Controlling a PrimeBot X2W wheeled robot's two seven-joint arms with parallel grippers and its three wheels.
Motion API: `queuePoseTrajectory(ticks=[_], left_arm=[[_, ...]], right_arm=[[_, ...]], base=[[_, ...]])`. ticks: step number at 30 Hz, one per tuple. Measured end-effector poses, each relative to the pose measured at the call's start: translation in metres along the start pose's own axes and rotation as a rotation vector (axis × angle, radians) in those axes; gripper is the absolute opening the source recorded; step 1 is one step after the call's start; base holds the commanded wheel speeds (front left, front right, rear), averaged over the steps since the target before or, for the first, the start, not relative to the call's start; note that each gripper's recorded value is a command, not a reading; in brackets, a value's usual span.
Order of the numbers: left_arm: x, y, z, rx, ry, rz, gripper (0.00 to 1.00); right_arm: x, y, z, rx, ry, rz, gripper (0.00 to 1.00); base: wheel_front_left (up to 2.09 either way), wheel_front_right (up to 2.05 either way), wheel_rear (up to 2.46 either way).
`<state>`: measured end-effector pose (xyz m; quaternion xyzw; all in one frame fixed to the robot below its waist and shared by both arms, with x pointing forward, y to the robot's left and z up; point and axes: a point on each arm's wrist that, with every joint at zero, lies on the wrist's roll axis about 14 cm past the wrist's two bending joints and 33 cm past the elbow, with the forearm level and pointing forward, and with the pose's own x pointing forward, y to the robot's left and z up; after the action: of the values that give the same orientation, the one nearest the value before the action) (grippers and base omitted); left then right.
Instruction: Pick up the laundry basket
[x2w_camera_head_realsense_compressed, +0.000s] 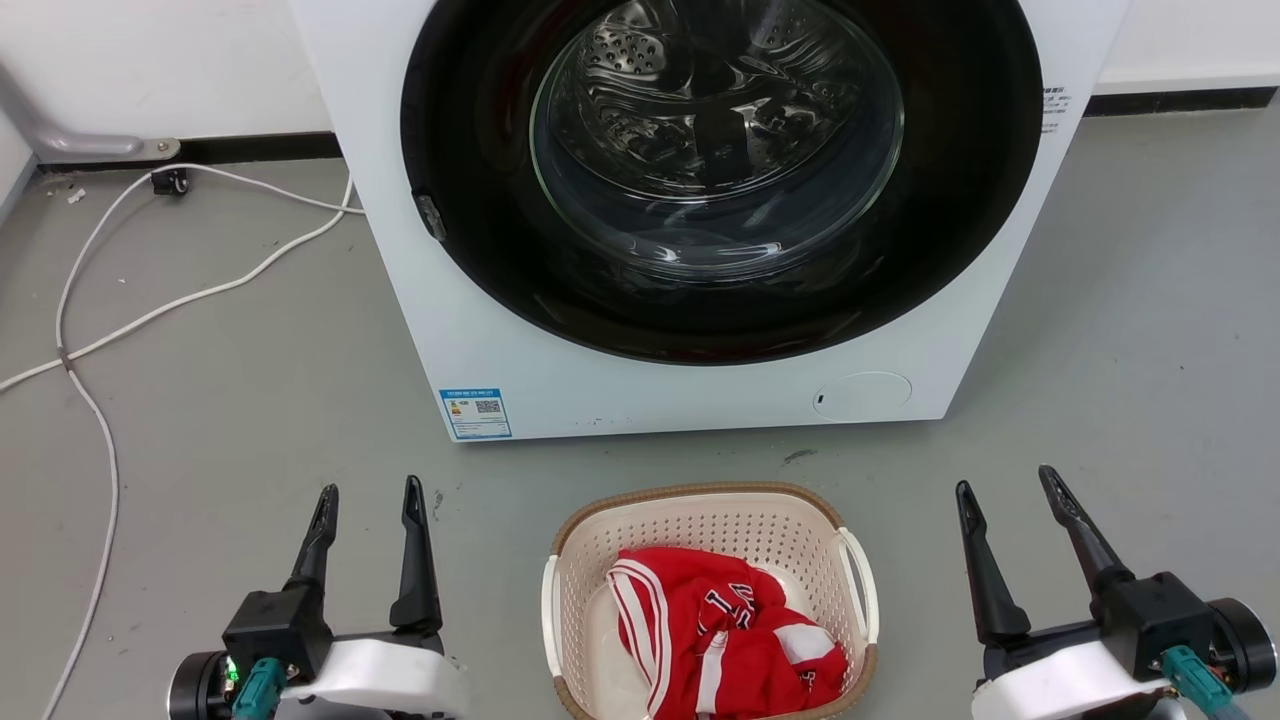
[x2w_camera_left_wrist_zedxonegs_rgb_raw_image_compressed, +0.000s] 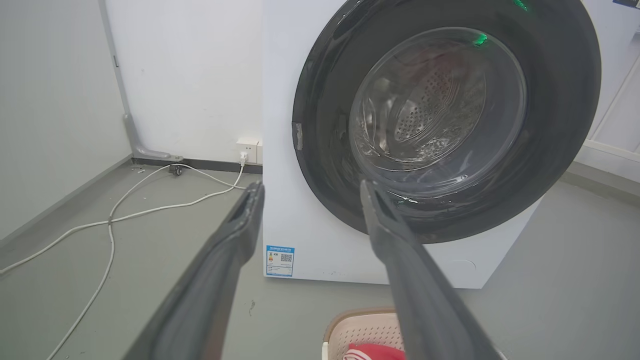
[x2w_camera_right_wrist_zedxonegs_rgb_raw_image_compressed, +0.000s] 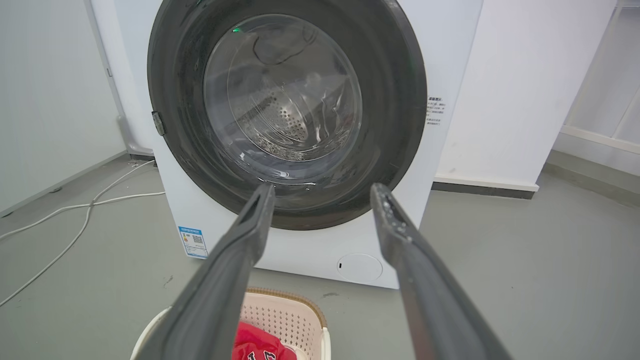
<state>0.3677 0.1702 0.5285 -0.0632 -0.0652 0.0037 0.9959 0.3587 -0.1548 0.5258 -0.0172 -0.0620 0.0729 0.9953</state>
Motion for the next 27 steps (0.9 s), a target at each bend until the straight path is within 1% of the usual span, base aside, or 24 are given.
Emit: queuePoseTrajectory(ticks=[19,27], left_arm=[[-0.0029,-0.0044,0.0057,0.135,-0.039,-0.019,1.00],[-0.0039,-0.0028,0.0050,0.137,-0.038,-0.012,1.00]], right_arm=[[-0.0028,0.0042,0.0016,-0.099,-0.016,0.026,1.00],[-0.0035,0.0024,-0.0003,-0.080,-0.012,0.018,1.00]], base=[[0.00,0.00,0.00],[0.00,0.00,0.00]])
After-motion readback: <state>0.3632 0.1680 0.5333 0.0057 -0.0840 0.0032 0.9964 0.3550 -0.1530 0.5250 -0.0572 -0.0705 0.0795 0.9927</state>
